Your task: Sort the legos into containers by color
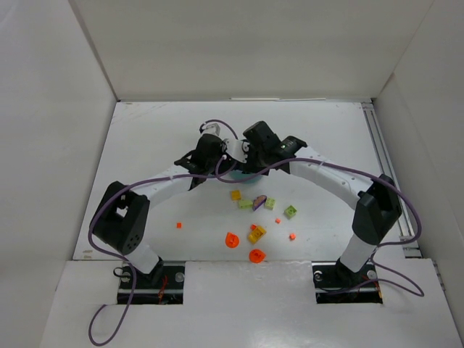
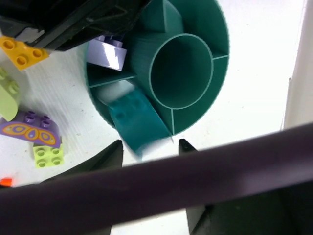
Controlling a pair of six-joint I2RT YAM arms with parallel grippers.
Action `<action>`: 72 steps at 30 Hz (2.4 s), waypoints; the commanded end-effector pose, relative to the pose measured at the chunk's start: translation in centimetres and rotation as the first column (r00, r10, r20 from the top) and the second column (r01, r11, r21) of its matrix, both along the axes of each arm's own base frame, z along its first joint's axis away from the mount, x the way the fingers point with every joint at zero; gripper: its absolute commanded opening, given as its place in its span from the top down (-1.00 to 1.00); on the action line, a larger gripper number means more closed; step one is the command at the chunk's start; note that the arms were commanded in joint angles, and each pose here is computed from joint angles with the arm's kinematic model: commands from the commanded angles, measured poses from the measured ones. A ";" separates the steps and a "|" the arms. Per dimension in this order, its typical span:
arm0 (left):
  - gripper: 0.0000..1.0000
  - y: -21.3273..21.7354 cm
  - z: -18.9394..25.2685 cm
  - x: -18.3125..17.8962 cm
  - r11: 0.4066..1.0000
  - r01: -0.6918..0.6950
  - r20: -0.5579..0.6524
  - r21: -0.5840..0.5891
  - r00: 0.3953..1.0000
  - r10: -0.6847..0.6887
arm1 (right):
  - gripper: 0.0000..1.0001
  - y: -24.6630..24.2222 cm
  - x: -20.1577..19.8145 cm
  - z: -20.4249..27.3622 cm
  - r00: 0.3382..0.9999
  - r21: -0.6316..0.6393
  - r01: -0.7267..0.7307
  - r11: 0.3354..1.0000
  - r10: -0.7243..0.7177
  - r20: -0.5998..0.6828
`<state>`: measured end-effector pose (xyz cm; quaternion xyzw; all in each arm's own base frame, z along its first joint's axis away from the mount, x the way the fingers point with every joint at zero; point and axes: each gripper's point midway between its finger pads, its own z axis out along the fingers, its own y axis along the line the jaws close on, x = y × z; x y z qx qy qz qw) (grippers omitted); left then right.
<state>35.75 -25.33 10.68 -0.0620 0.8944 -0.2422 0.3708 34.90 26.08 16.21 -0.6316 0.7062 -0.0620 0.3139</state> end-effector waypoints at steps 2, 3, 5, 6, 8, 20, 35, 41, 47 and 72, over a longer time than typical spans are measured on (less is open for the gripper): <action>0.29 -0.7 4.5 0.8 0.998 0.020 0.111 -0.064 0.994 -0.013 | -0.14 0.1 0.7 3.3 0.993 0.078 0.032 0.996 -0.040 0.108; 0.29 -0.7 4.9 0.8 0.997 0.020 0.119 -0.069 0.993 -0.012 | -0.14 0.2 0.7 3.6 0.992 0.089 0.031 0.996 -0.041 0.119; 0.27 -0.6 4.5 0.6 0.998 0.020 0.111 -0.064 0.994 -0.013 | -0.17 0.2 0.7 3.6 0.992 0.089 0.031 0.996 -0.041 0.119; 0.27 -0.6 4.9 0.6 0.997 0.020 0.119 -0.069 0.993 -0.012 | -0.17 0.2 0.7 3.6 0.992 0.089 0.031 0.996 -0.041 0.119; 0.24 -0.6 4.9 0.6 0.997 0.020 0.119 -0.069 0.993 -0.012 | -0.17 0.0 0.8 3.6 0.991 0.085 0.037 0.996 -0.047 0.124; -0.96 0.7 8.3 -3.4 0.997 0.075 0.222 -0.002 0.972 -0.073 | -1.00 -7.1 -0.8 10.4 0.842 0.410 0.315 0.856 -0.452 0.295; -1.00 5.6 1.8 -9.2 0.990 -0.130 0.023 0.050 0.991 0.129 | -1.00 -16.0 -2.7 6.5 0.695 0.627 0.521 0.579 -0.715 0.082; -1.00 6.6 0.8 -7.7 0.981 -0.186 -0.001 0.063 0.983 0.186 | -1.00 -17.4 -2.2 5.8 0.678 0.654 0.539 0.530 -0.734 0.036; -1.00 6.7 0.9 -5.4 0.972 -0.216 0.007 0.088 0.976 0.217 | -0.91 -18.5 -2.3 4.9 0.672 0.639 0.559 0.528 -0.740 0.024; -0.21 -10.8 -1.0 -11.3 0.699 0.627 0.114 0.344 0.710 -0.694 | -0.85 -19.0 -3.1 2.7 0.709 0.585 0.569 0.578 -0.705 0.009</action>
